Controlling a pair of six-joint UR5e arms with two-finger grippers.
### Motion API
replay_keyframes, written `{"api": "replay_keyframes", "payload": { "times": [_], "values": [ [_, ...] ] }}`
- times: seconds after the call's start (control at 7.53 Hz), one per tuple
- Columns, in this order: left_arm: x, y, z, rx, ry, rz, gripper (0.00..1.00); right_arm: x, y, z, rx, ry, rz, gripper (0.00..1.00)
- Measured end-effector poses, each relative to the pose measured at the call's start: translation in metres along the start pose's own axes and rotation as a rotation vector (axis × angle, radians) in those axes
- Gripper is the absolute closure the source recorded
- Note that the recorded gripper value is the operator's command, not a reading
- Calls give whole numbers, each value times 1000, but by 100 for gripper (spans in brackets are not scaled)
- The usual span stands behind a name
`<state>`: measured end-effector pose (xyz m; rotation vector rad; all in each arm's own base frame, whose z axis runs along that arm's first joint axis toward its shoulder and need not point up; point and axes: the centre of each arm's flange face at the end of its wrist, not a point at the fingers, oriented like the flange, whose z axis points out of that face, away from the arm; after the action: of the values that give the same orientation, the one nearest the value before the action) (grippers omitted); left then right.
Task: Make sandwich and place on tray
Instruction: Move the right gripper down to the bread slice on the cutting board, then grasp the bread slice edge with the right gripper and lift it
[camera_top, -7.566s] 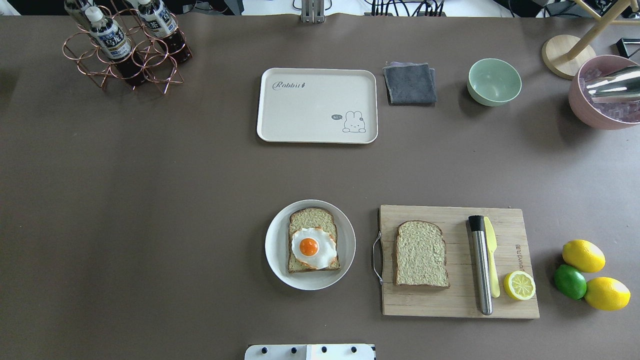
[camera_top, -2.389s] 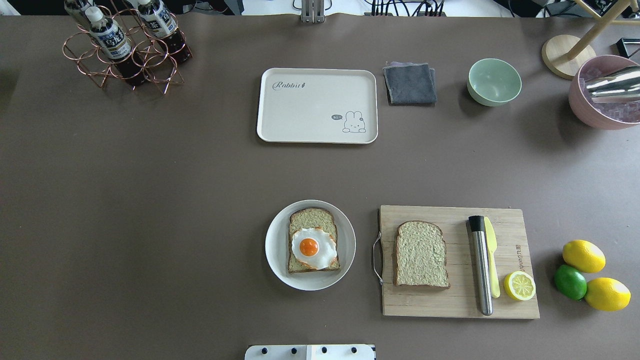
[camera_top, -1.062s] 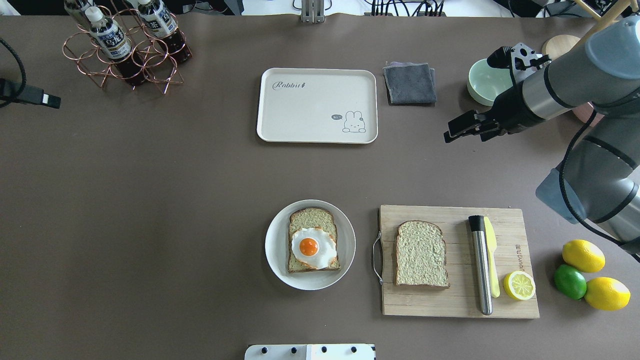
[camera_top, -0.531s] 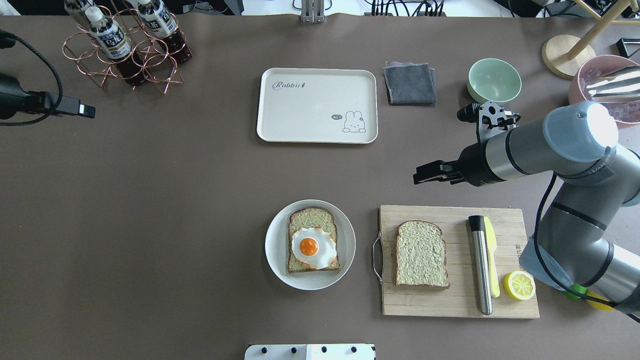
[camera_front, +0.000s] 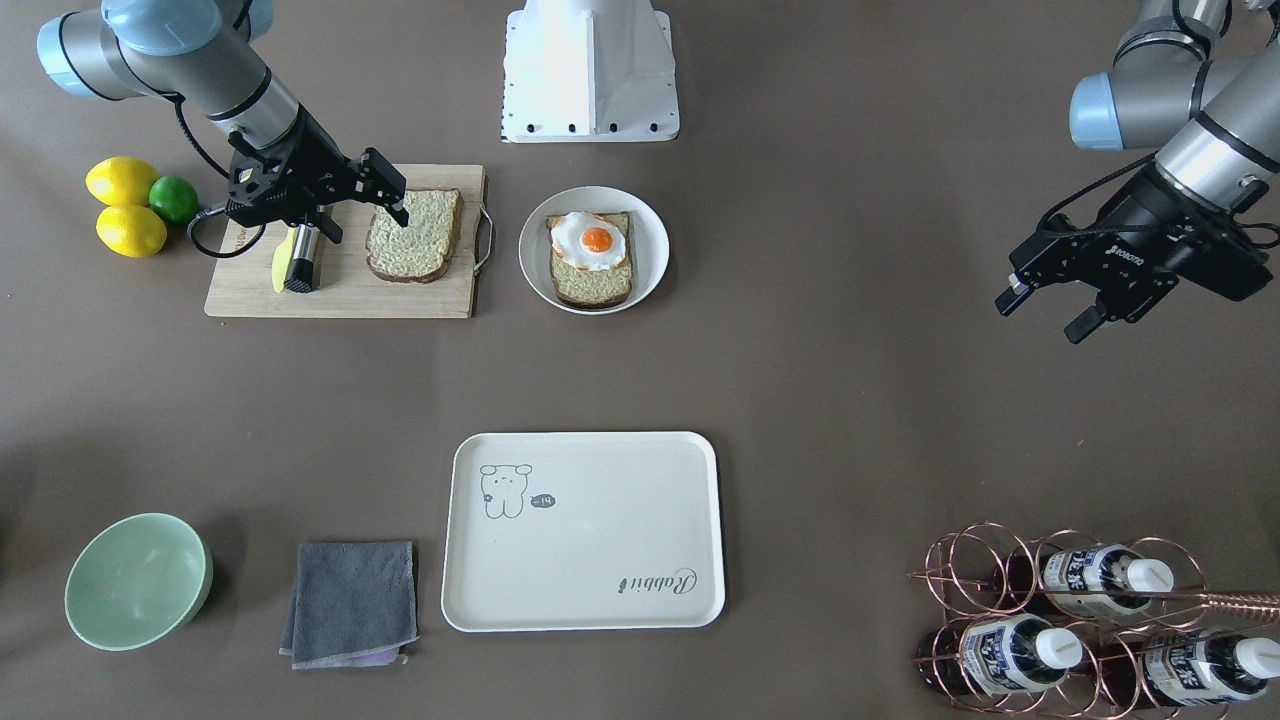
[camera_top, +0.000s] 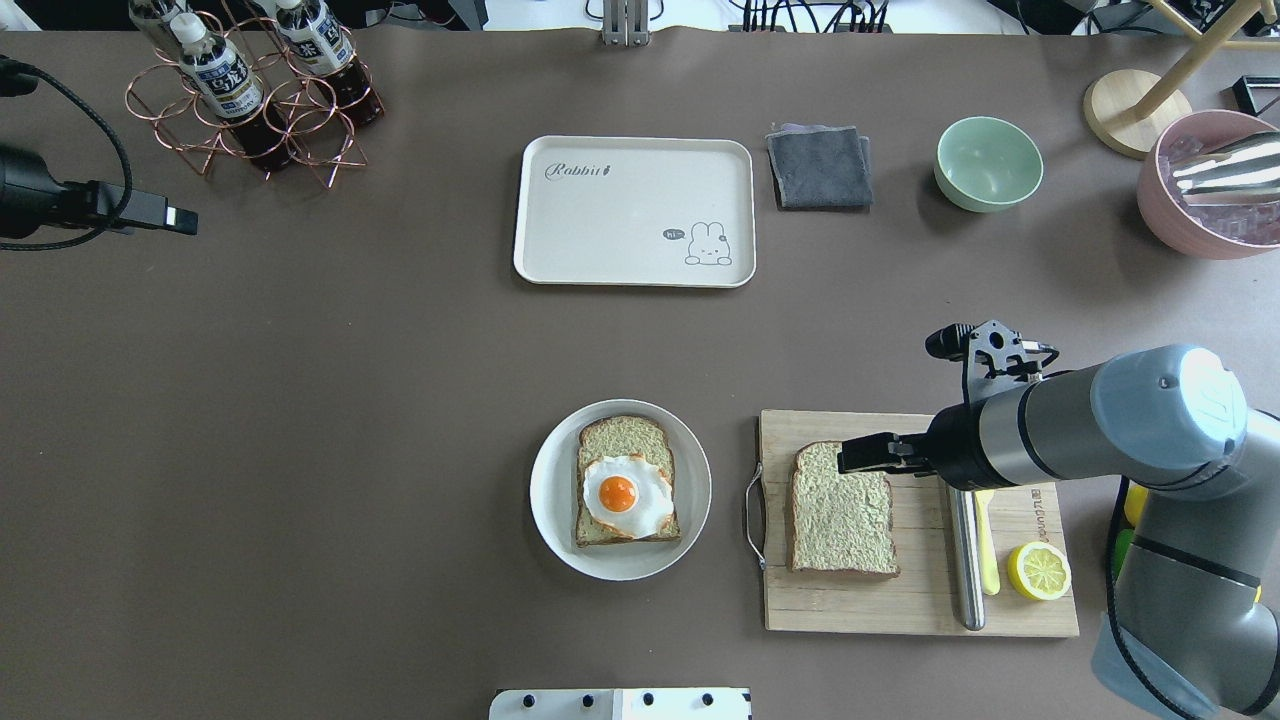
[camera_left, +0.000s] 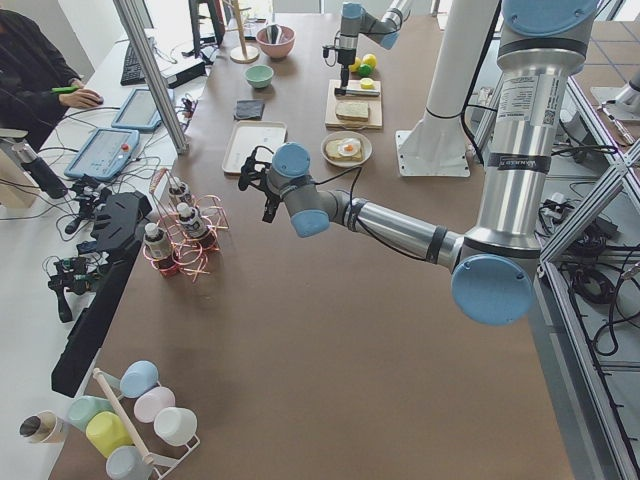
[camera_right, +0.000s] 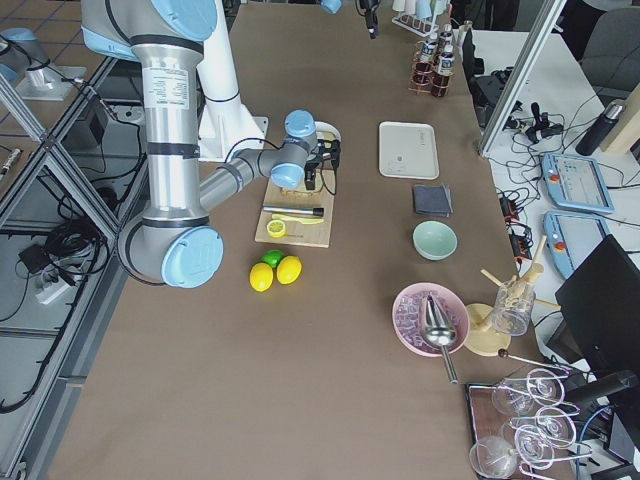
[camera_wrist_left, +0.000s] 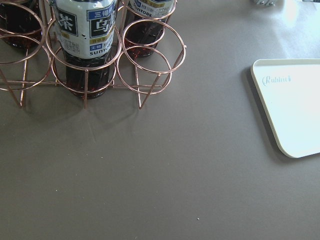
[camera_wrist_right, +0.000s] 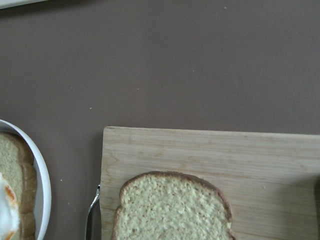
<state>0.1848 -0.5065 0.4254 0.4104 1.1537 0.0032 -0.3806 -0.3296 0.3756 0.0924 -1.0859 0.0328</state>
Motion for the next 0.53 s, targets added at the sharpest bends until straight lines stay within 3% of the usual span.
{"api": "replay_keyframes", "payload": {
  "times": [0.27,0.53],
  "values": [
    [0,0,0,-1,-1,-3,2,-4,29,17,3,23,17,1],
    [-3,1,1,-3,-4,-8,2,2,42,28,10,51,23,10]
  ]
}}
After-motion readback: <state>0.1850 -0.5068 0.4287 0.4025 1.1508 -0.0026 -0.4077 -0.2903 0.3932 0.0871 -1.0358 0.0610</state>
